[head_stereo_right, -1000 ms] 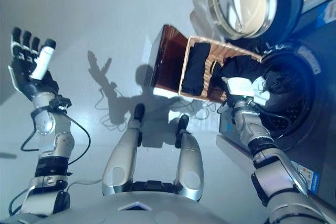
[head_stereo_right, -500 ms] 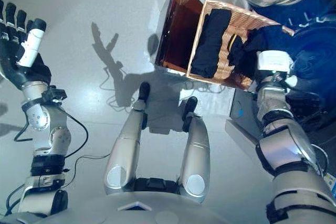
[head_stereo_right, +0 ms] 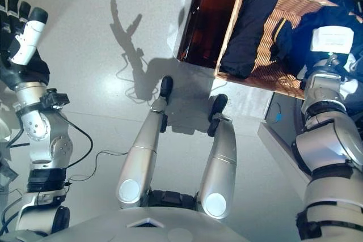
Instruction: Pick up the clothes and place them into the washing machine
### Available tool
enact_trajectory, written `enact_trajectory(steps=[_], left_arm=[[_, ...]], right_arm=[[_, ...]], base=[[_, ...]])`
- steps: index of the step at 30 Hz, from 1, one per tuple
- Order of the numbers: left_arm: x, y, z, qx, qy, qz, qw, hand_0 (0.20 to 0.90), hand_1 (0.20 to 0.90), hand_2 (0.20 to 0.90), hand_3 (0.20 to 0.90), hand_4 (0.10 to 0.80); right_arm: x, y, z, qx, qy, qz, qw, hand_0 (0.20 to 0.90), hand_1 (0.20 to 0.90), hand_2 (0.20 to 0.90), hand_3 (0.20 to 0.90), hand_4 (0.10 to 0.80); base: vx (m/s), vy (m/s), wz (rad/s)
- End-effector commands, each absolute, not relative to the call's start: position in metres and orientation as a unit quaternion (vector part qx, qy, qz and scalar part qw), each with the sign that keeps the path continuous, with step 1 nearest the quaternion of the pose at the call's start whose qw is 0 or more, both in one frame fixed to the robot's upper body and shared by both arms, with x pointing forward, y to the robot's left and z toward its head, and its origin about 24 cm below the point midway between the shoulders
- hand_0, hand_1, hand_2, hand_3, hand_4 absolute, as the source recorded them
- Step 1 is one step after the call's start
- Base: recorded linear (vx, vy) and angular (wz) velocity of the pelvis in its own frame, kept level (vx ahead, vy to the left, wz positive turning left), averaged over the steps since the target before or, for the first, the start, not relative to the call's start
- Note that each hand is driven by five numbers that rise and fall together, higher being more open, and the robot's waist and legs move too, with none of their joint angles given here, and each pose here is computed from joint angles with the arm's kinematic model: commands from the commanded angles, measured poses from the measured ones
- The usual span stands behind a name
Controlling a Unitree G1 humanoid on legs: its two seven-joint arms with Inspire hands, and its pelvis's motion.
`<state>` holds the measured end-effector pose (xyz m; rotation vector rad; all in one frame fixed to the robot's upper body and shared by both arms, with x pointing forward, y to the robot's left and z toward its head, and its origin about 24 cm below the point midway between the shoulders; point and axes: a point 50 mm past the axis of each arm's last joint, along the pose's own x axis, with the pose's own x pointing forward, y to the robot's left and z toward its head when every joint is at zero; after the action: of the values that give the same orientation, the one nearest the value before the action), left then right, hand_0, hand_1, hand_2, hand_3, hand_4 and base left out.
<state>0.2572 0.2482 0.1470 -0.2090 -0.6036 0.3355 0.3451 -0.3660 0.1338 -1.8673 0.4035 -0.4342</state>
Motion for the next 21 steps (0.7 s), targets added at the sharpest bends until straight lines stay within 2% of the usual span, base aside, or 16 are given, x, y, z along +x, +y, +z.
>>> enact_trajectory(steps=[1,7,17,18,21], left_arm=[[0.233,0.249,0.188,-0.079,-0.419,0.162,0.89,0.9,0.9,0.9,0.9,0.8],[0.23,0.251,0.194,-0.092,-0.438,0.177,0.876,0.9,0.9,0.9,0.9,0.8],[0.228,0.255,0.195,-0.097,-0.446,0.184,0.871,0.9,0.9,0.9,0.9,0.8],[0.226,0.257,0.194,-0.098,-0.444,0.186,0.871,0.9,0.9,0.9,0.9,0.8],[0.229,0.259,0.19,-0.112,-0.436,0.196,0.871,0.9,0.9,0.9,0.9,0.8]], right_arm=[[0.327,-0.403,0.177,-0.808,0.183,-0.266,0.493,0.9,0.9,0.9,0.9,0.8],[0.325,-0.406,0.18,-0.827,0.191,-0.258,0.461,0.9,0.9,0.9,0.9,0.8],[0.314,-0.417,0.173,-0.836,0.223,-0.24,0.44,0.9,0.9,0.9,0.9,0.8],[0.314,-0.417,0.172,-0.836,0.225,-0.239,0.44,0.2,0.2,0.2,0.2,0.3],[0.313,-0.415,0.162,-0.832,0.225,-0.231,0.451,0.2,0.2,0.2,0.2,0.3]], base=[[-0.012,0.022,0.14],[-0.022,0.002,0.12],[-0.003,-0.004,0.17],[0.023,-0.017,-0.09],[0.015,-0.061,-0.02]])
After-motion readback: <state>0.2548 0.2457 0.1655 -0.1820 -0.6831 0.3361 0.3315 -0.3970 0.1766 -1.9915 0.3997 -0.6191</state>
